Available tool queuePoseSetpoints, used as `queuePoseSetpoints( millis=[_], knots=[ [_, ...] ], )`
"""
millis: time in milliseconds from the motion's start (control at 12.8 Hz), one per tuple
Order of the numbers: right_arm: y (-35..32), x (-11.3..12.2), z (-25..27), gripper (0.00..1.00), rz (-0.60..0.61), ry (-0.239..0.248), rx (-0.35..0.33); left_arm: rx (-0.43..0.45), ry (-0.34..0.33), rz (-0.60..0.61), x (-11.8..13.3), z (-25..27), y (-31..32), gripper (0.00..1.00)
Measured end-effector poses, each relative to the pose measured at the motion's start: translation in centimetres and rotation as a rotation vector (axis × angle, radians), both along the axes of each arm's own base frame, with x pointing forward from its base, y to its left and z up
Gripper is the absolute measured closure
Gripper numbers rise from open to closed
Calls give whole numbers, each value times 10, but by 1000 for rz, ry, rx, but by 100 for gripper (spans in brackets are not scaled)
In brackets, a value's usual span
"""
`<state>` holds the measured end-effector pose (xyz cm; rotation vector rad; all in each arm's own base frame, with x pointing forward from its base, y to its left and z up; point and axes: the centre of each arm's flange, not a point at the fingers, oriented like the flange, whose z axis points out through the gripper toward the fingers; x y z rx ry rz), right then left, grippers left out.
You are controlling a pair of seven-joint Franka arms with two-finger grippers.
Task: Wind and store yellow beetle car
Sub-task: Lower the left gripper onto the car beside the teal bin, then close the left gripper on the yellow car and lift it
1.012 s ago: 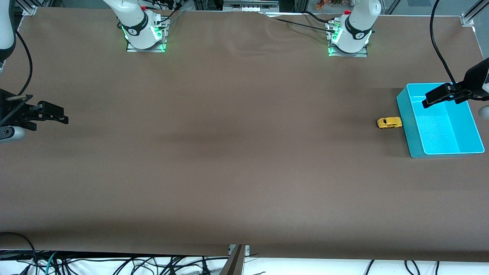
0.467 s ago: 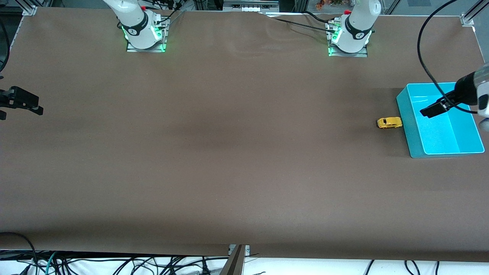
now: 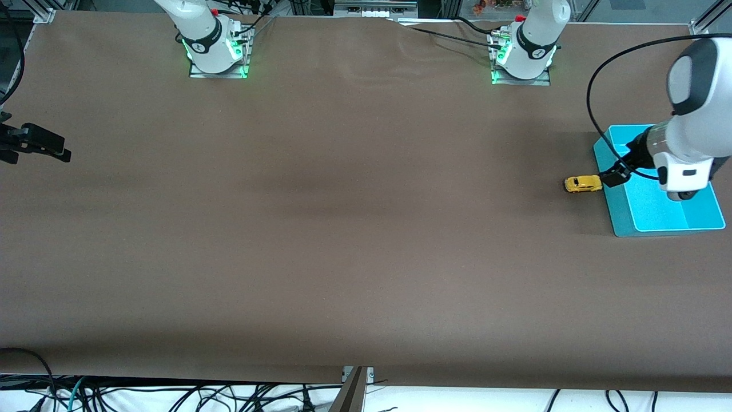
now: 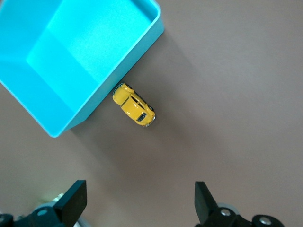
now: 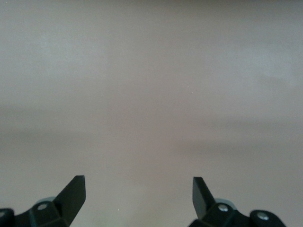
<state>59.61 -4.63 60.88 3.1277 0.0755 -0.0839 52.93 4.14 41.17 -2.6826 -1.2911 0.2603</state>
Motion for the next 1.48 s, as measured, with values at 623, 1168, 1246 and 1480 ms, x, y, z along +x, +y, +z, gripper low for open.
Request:
queuePoseSetpoints(
  millis=[623, 1168, 1246, 1480],
  knots=[
    [6, -5, 1, 0, 7, 13, 0, 45, -141, 387, -55, -134, 43, 0],
    [3, -5, -2, 0, 2, 18, 1, 64, -202, 427, -70, -216, 61, 0],
    [2, -5, -2, 0, -1, 18, 1, 71, -209, 428, -74, -222, 73, 0],
    [1, -5, -2, 0, -2, 18, 1, 77, -216, 440, -79, -226, 88, 0]
  ],
)
